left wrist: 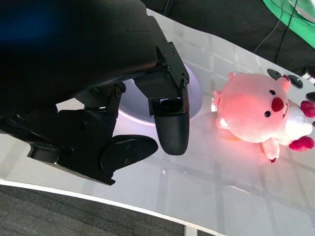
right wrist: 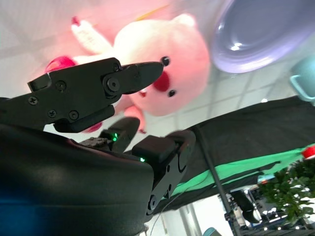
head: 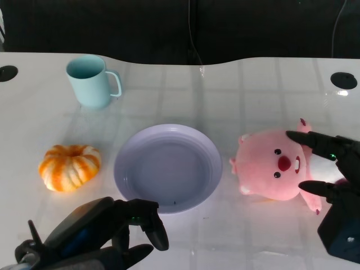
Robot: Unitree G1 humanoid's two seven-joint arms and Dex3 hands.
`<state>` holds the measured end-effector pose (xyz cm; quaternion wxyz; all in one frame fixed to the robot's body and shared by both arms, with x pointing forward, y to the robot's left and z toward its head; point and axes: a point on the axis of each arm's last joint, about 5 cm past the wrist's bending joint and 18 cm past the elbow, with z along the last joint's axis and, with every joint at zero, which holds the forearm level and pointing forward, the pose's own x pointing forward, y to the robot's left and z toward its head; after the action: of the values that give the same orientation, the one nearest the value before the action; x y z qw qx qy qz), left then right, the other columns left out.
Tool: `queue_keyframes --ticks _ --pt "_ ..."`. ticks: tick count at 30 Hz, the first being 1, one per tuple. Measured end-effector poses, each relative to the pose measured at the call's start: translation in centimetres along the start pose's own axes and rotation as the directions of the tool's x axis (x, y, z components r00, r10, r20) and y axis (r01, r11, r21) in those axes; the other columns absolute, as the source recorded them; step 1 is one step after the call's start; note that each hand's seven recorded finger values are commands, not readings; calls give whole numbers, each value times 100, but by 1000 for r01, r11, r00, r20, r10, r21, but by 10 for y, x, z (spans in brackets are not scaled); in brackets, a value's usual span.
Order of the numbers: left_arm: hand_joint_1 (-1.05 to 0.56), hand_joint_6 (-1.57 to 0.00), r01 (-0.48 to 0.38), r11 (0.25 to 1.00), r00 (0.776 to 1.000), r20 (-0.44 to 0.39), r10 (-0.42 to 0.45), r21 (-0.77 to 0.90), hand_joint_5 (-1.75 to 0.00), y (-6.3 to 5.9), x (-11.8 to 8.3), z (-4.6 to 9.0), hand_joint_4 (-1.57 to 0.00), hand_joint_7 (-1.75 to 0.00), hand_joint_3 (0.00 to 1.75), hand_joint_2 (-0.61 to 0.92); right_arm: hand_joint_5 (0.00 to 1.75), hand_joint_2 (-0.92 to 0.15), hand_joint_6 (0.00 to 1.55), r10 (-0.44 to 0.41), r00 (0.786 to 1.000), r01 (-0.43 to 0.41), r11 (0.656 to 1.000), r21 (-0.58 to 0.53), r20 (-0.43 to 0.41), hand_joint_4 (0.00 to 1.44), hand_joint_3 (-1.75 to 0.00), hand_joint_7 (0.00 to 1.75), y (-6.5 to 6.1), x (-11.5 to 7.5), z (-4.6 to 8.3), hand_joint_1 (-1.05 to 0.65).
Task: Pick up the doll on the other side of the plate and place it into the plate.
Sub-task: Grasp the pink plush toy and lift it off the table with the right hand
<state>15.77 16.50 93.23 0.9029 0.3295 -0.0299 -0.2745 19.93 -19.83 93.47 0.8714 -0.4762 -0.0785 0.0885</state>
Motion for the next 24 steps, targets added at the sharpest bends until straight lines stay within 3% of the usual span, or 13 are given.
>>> queue_keyframes --ticks 5,13,18,24 --pt "-14 -73 0 1000 1000 -3 0 -1 -174 0 0 0 -68 -108 69 74 29 -90 21 48 994 -59 992 -109 -103 9 0 0 -7 1 -3 -58" --pt "-15 -73 1 1000 1000 -7 -1 12 -173 0 1 1 -68 -108 66 75 32 -90 22 119 978 -156 963 -220 -174 5 -1 1 -9 12 3 -66" --pt "-15 -73 1 1000 1000 -16 -1 15 -172 0 1 1 -67 -108 66 75 32 -92 23 191 955 -248 935 -255 -227 3 -1 1 -6 26 3 -66" --pt "-15 -73 4 1000 1000 -18 -4 13 -170 -1 1 2 -67 -107 66 74 28 -92 26 256 919 -332 914 -235 -301 6 -2 1 0 45 -6 -63"
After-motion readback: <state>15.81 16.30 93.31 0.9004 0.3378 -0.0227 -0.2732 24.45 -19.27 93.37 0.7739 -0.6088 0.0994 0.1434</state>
